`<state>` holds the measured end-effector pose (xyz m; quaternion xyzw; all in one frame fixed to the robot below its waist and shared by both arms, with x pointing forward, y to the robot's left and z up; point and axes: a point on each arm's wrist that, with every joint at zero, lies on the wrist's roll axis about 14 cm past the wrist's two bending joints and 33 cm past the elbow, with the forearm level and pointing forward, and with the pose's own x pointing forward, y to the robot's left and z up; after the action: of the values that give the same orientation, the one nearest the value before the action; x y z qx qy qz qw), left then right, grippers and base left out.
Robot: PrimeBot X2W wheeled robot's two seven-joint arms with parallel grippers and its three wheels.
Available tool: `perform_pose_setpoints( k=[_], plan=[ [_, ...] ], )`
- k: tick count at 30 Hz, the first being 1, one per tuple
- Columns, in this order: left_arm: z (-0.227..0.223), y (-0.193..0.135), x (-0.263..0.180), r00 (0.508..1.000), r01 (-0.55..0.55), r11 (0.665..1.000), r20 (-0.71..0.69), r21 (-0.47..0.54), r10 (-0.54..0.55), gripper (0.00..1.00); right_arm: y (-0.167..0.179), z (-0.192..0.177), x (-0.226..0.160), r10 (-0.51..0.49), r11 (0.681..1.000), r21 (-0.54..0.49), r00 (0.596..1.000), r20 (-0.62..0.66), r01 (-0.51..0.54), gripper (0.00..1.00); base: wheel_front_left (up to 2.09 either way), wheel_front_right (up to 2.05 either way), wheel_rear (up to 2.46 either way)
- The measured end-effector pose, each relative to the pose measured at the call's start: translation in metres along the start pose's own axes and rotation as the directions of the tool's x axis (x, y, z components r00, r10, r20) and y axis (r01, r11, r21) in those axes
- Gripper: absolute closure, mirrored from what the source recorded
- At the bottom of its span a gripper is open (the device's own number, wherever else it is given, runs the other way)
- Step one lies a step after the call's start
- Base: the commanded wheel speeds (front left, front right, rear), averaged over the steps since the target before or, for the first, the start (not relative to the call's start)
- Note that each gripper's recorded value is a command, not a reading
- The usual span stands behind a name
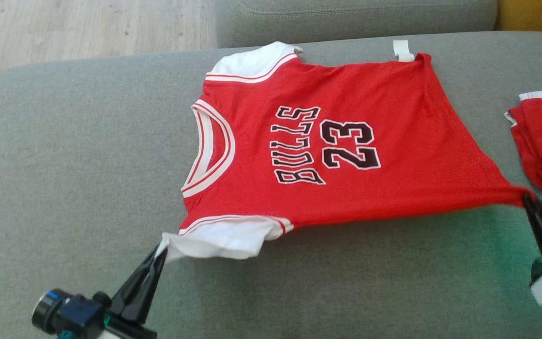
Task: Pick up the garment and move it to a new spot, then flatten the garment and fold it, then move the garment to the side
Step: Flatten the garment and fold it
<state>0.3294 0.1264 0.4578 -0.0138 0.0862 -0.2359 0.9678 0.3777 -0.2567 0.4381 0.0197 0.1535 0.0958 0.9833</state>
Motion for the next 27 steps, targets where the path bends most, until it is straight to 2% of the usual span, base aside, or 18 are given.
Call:
perform_pose_setpoints(
  k=[5,10,16,21,27],
  plan=[
    [-0.005,-0.006,-0.010,1.000,0.002,1.000,-0.029,-0.024,-0.003,1.00,0.004,-0.015,-0.021,0.002,1.000,0.016,0.999,-0.048,-0.001,1.00,0.00,0.00,0.00],
    [-0.004,-0.005,-0.004,0.999,0.008,1.000,-0.041,-0.027,-0.009,1.00,0.010,-0.012,-0.019,0.001,0.999,0.035,0.998,-0.057,0.001,1.00,0.00,0.00,0.00],
    [0.014,0.008,0.046,0.999,0.042,0.999,0.001,-0.005,-0.042,1.00,0.016,-0.006,0.015,0.007,0.998,0.059,0.997,-0.077,-0.002,1.00,0.00,0.00,0.00],
    [0.022,0.022,0.089,0.999,0.038,0.999,0.024,-0.008,-0.038,1.00,0.010,0.012,0.055,0.005,1.000,0.025,0.999,-0.049,-0.003,1.00,0.00,0.00,0.00],
    [0.023,0.039,0.128,0.999,0.035,0.999,0.036,0.023,-0.035,1.00,0.011,0.008,0.090,0.012,1.000,0.014,0.998,-0.065,-0.011,1.00,0.00,0.00,0.00]
  ],
)
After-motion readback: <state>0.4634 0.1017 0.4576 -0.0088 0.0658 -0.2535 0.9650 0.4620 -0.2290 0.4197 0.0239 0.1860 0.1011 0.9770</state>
